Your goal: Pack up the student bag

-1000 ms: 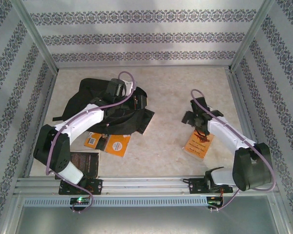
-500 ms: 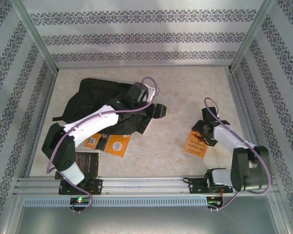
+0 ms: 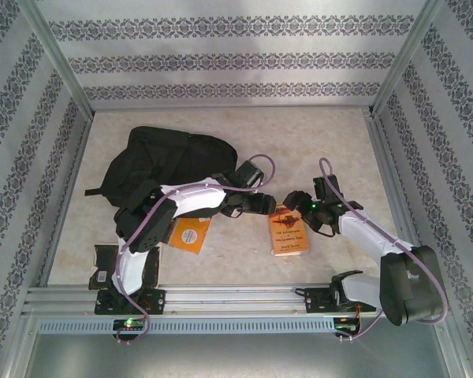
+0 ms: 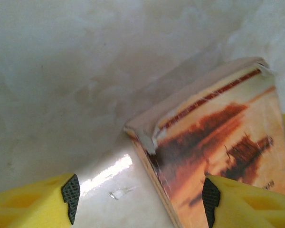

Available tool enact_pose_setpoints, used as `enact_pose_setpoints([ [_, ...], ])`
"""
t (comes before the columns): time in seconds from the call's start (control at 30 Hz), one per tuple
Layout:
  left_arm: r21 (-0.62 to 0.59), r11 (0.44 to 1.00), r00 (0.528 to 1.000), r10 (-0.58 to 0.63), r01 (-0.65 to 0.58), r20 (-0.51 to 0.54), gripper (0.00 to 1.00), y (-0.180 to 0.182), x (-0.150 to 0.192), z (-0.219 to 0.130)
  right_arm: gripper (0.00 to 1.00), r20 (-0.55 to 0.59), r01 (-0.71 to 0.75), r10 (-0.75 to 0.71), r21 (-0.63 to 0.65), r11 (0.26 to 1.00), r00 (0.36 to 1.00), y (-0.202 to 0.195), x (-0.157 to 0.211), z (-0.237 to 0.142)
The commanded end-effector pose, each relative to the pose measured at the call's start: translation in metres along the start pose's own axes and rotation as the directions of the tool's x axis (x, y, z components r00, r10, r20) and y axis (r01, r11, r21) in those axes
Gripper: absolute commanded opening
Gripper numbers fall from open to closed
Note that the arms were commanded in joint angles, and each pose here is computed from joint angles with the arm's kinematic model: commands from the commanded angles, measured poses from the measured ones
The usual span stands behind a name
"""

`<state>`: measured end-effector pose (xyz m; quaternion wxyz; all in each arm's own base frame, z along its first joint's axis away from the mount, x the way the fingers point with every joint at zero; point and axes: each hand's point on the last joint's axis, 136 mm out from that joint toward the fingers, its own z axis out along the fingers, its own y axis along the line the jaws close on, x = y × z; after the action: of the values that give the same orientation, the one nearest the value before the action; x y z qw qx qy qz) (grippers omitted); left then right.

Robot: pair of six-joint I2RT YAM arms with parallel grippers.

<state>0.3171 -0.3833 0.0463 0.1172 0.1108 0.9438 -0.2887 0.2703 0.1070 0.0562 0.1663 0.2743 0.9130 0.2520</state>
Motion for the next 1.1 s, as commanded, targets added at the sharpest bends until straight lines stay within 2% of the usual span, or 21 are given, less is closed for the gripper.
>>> enact_pose_setpoints([
  [0.0, 0.032, 0.997, 0.997, -0.072, 0.073, -0.034, 0.70, -0.010, -0.001, 0.006, 0.81, -0.036, 0.040, -0.038, 0.055, 0.998, 0.999, -0.006, 0.009, -0.009],
  [0.13, 0.074, 0.990, 0.990, -0.116, 0.121, -0.076, 0.70, -0.013, 0.004, 0.019, 0.81, -0.062, 0.054, -0.047, 0.103, 0.993, 0.997, -0.023, 0.020, -0.010],
  [0.3, 0.206, 0.967, 0.984, -0.131, 0.153, -0.119, 0.71, -0.036, 0.001, 0.030, 0.79, -0.139, 0.025, -0.024, 0.008, 1.000, 0.990, -0.017, 0.041, -0.002],
  [0.47, 0.256, 0.946, 0.972, -0.158, 0.199, -0.174, 0.67, -0.049, -0.005, 0.043, 0.72, -0.157, -0.016, -0.001, -0.105, 0.994, 0.988, -0.002, 0.048, -0.003],
  [0.6, 0.286, 0.932, 0.970, -0.180, 0.221, -0.162, 0.67, -0.052, -0.012, 0.040, 0.60, -0.152, -0.018, -0.006, -0.159, 0.987, 0.988, 0.009, 0.048, -0.008],
  [0.87, 0.306, 0.912, 0.957, -0.226, 0.274, -0.183, 0.65, -0.043, -0.004, 0.042, 0.33, -0.118, 0.028, -0.053, -0.200, 0.979, 0.992, 0.023, 0.039, -0.014],
  [1.03, 0.327, 0.902, 0.957, -0.236, 0.281, -0.169, 0.65, -0.044, -0.011, 0.033, 0.09, -0.132, 0.041, -0.064, -0.169, 0.985, 0.989, 0.021, 0.038, -0.010],
  [1.07, 0.320, 0.907, 0.960, -0.233, 0.273, -0.156, 0.65, -0.042, -0.014, 0.027, 0.07, -0.137, 0.044, -0.067, -0.163, 0.986, 0.988, 0.021, 0.038, -0.009],
])
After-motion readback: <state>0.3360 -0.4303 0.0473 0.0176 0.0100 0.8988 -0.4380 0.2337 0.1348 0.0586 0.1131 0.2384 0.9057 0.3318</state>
